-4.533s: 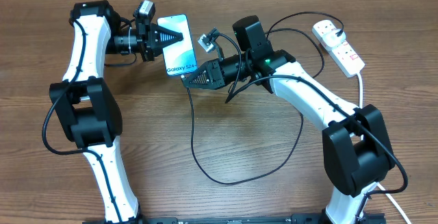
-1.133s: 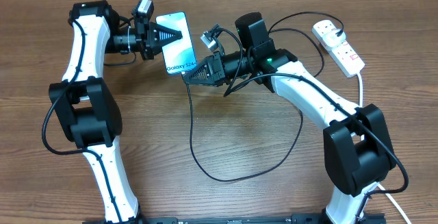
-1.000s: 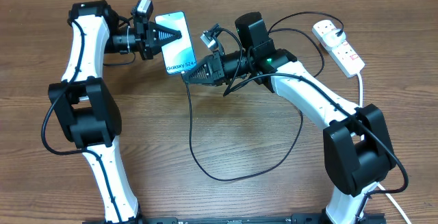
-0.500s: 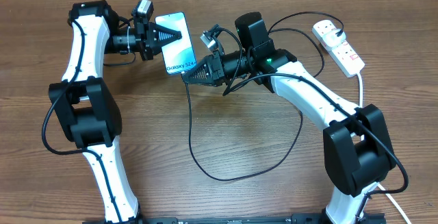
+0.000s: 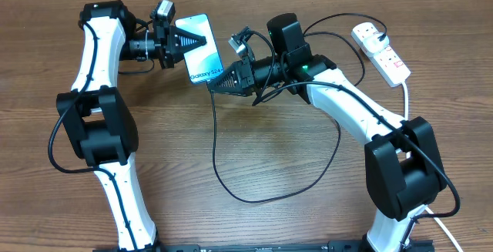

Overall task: Plug charger to phone and switch on socket
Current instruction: 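Open the right gripper and move it back toward the power strip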

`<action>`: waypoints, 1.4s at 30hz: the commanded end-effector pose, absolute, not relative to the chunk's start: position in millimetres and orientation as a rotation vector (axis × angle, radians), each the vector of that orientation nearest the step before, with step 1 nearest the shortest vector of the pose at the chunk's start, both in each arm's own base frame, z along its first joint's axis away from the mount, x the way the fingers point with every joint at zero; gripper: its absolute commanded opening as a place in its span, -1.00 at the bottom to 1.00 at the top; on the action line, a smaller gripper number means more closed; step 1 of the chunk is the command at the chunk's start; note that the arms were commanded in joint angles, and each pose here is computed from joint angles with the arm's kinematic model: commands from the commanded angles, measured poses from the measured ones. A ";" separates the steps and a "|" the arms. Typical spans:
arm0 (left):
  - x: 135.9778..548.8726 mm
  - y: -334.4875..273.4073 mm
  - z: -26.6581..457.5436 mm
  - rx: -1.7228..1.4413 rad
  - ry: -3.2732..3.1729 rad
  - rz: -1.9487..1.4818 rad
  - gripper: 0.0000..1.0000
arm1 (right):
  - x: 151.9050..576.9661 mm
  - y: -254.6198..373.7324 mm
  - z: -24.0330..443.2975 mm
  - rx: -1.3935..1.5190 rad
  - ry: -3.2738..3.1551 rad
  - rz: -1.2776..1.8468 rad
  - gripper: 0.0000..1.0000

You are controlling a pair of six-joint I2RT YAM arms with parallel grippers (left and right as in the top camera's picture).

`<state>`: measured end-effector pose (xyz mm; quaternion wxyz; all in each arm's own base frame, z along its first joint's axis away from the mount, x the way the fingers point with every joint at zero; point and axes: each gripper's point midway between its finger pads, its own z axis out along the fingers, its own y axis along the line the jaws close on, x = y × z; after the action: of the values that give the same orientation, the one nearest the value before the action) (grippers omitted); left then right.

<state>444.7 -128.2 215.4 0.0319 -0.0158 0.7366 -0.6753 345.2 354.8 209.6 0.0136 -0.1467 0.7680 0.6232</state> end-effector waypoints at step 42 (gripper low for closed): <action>460.9 -130.5 198.1 0.237 2.255 -1.846 -0.92 | 344.4 279.8 193.9 -0.661 2.297 1.824 0.93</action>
<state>460.4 -128.2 188.3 0.0980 0.0735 0.7774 -0.6170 347.5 278.1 178.2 0.0161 -0.1492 0.7866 0.5989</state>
